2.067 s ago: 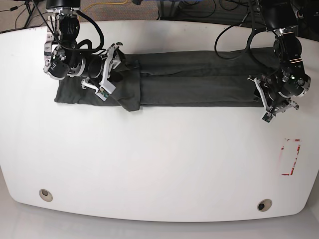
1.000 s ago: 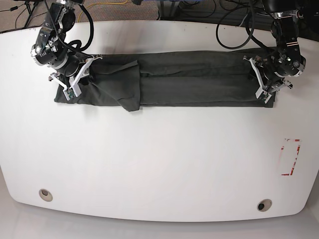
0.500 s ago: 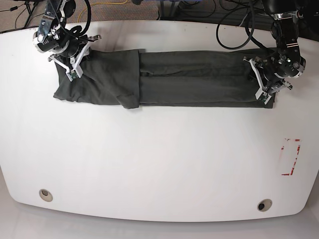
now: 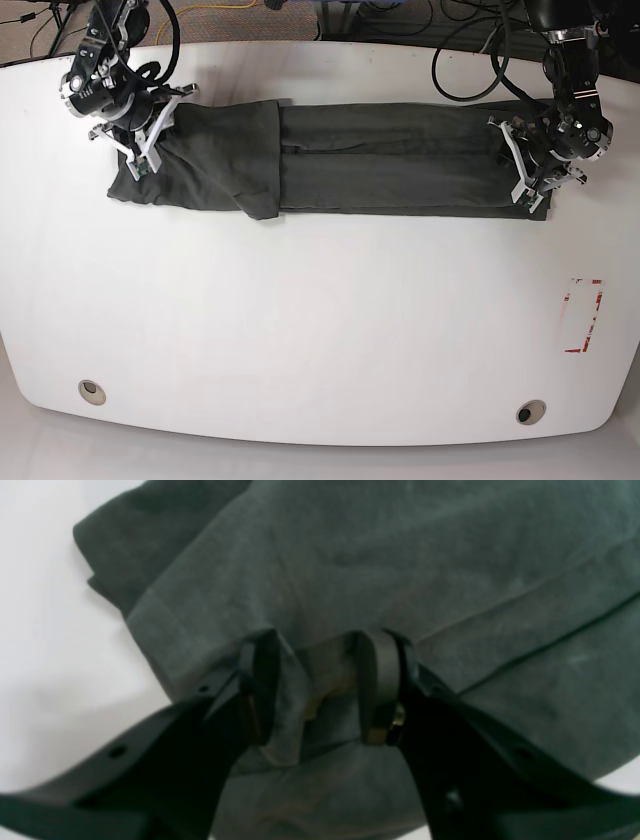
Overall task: Layout the t-shirt on the table in an organized manner, then fold the t-shirt properly
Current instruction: 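Hold the strip end with the right gripper, move left gripper to other end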
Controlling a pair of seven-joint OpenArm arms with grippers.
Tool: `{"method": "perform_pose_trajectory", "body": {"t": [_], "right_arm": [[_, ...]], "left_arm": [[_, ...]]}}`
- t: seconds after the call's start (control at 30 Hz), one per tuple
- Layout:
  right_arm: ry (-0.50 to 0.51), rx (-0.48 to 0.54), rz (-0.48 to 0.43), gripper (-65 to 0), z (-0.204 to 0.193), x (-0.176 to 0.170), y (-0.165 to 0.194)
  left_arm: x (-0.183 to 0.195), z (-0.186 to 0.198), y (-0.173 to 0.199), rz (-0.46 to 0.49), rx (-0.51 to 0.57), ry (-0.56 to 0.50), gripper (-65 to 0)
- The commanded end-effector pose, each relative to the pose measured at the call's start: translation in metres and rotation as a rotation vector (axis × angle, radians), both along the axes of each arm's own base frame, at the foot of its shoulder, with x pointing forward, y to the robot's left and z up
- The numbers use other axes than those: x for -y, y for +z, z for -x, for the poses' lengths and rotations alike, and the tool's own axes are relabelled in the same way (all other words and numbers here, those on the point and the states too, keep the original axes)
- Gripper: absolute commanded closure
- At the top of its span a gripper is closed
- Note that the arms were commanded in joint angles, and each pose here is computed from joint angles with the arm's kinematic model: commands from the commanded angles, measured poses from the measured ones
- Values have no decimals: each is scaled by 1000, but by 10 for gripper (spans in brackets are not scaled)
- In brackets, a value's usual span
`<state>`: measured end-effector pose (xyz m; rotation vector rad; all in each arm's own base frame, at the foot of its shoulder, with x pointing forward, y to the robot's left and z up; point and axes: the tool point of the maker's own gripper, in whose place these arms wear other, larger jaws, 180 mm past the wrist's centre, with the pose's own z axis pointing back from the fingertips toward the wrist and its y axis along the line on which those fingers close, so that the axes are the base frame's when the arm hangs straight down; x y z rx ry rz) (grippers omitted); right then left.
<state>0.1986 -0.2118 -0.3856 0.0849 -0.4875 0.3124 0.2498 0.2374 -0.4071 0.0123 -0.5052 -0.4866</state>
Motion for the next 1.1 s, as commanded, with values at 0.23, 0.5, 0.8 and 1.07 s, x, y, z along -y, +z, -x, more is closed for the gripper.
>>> {"method": "perform_pose_trajectory", "body": {"t": [0.23,0.5,0.8,1.07], "right_arm": [[-37,155,-66,-130,-38,-9,20],[-84,135,-148,-130,-38,1,-15],[-151,124,-193,-130,-37,31,-47],[-184,126,-167,-130,-51,66,-50]], "left_arm": [[-17,2,40,-36,80,36,-240],[-28,16,5,27,-17,101,-240],[-17,11,-18,94,-44,98,-240],[-4,-9,-16,111,-26,61,-240]]}}
